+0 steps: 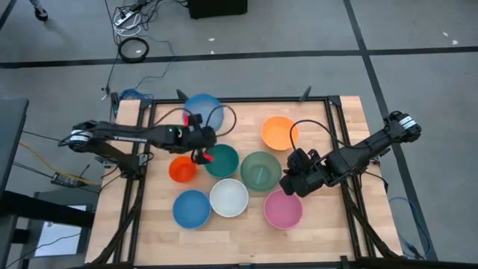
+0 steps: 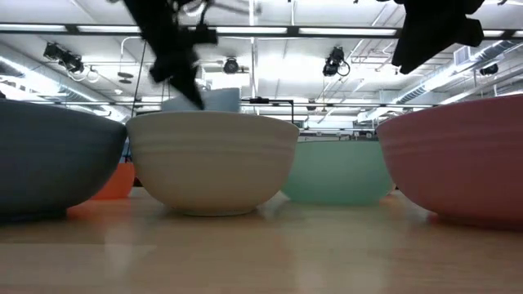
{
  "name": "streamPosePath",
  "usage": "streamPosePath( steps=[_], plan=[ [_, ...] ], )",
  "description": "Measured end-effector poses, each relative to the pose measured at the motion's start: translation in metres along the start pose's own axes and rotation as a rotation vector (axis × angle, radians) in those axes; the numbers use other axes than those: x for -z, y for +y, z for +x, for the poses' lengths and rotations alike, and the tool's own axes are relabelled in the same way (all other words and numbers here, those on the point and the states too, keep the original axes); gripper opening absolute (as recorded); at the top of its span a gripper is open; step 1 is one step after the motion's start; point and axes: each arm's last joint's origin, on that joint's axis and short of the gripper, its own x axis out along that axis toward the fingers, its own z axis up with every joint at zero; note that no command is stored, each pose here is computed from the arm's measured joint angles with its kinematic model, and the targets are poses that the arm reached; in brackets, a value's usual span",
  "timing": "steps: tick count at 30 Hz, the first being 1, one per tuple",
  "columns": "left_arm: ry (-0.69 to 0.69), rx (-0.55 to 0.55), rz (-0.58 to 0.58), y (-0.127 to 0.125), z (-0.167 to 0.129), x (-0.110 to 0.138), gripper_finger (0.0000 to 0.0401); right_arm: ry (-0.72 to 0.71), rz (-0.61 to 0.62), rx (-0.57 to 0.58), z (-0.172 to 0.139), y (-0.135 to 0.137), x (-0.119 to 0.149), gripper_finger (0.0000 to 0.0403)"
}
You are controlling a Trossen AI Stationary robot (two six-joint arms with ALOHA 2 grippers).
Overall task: Nest bowls inside each other
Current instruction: Stack the light blue bowl on top of the light green bowl
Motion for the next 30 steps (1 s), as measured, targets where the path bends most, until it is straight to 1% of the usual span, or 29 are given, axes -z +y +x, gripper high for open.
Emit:
streamPosePath(
  steps=[3,5,7,10,12,14,19,22,26,30],
  plan=[
    [-0.19,0.23,0.004,-0.001,-0.019,-0.026,0.0011,-0.069,-0.014,0.015,-0.002,0.001,0.001,0.0099],
    [-0.309,0.364,0.012,-0.005,-0.029,-0.04,0.0011,-0.111,-0.026,0.022,-0.004,0.001,0.003,0.0099],
    [-0.426,0.468,0.013,-0.012,-0.038,-0.053,0.001,-0.14,-0.036,0.025,-0.006,0.002,0.004,0.0099],
    [-0.511,0.585,0.003,-0.027,-0.044,-0.062,0.001,-0.162,-0.048,0.025,-0.008,0.003,0.007,0.0099],
    [-0.52,0.623,-0.004,-0.039,-0.042,-0.067,0.001,-0.173,-0.052,0.022,-0.01,0.003,0.007,0.0099],
    [-0.5,0.648,-0.009,-0.053,-0.036,-0.069,0.001,-0.2,-0.056,0.019,-0.012,0.003,0.008,0.0099],
    [-0.48,0.683,-0.003,-0.085,-0.014,-0.076,0.001,-0.327,-0.053,-0.013,-0.028,0.001,0.01,0.0098],
    [-0.454,0.693,-0.023,-0.096,-0.001,-0.077,0.001,-0.381,-0.04,-0.048,-0.04,-0.003,0.01,0.0098],
    [-0.405,0.692,-0.065,-0.105,0.014,-0.076,0.0011,-0.416,-0.027,-0.09,-0.051,-0.006,0.011,0.0098],
    [-0.412,0.692,-0.071,-0.11,0.02,-0.078,0.0027,-0.425,-0.027,-0.107,-0.056,-0.008,0.011,0.0098]
  ],
)
